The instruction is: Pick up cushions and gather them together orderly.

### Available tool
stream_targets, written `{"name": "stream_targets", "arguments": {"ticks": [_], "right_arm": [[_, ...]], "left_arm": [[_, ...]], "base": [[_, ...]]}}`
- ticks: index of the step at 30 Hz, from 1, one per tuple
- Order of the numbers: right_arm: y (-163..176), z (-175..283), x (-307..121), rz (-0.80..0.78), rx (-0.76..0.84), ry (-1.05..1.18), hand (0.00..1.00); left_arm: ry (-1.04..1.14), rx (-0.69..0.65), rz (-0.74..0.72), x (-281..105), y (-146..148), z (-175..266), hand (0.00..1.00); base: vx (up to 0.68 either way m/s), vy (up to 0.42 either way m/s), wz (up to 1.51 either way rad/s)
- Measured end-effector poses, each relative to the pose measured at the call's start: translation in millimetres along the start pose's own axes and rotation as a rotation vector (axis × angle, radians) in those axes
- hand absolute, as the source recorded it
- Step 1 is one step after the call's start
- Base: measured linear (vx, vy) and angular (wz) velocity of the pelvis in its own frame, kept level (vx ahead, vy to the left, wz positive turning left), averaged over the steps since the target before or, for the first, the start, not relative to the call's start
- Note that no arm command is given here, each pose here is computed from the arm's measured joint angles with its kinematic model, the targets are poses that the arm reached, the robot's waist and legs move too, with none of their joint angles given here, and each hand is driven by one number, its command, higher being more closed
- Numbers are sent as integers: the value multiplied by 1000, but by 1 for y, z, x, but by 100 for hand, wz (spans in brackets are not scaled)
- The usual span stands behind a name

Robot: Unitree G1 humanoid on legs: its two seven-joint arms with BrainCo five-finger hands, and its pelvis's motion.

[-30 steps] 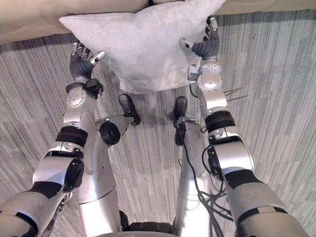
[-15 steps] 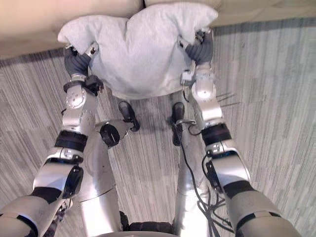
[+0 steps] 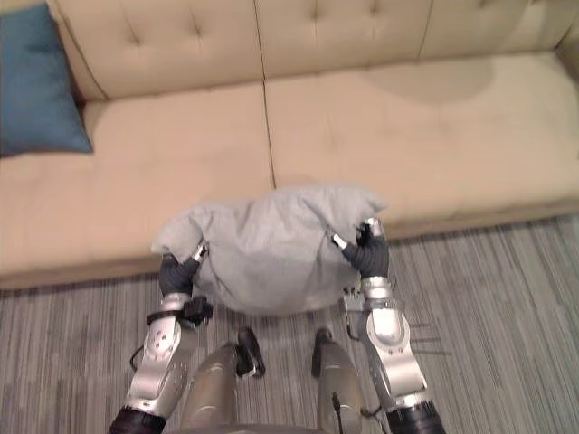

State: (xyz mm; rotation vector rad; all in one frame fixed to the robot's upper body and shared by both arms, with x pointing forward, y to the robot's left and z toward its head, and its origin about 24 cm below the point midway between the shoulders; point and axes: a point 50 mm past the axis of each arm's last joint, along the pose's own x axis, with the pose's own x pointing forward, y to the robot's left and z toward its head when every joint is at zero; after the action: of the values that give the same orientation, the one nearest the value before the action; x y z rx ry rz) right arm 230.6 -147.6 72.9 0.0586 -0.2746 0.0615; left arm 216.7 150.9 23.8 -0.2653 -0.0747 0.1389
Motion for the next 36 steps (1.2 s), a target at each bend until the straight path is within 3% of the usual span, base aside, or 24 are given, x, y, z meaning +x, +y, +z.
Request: {"name": "stream_targets", "arguments": {"ticks": [20, 26, 36], "right_arm": [[-13, -39, -8, 41, -113, 193, 100], [-30, -47, -24, 13, -161, 274, 100], [-31, -20, -10, -20, -147, 132, 100]], "left_arm": [[79, 152, -74, -8, 10, -12, 100], [190, 113, -109, -15, 2, -36, 100], [199, 84, -158, -15, -9, -39, 100]], "base": [[118, 12, 5], [445, -192, 14], [220, 84, -12]]}}
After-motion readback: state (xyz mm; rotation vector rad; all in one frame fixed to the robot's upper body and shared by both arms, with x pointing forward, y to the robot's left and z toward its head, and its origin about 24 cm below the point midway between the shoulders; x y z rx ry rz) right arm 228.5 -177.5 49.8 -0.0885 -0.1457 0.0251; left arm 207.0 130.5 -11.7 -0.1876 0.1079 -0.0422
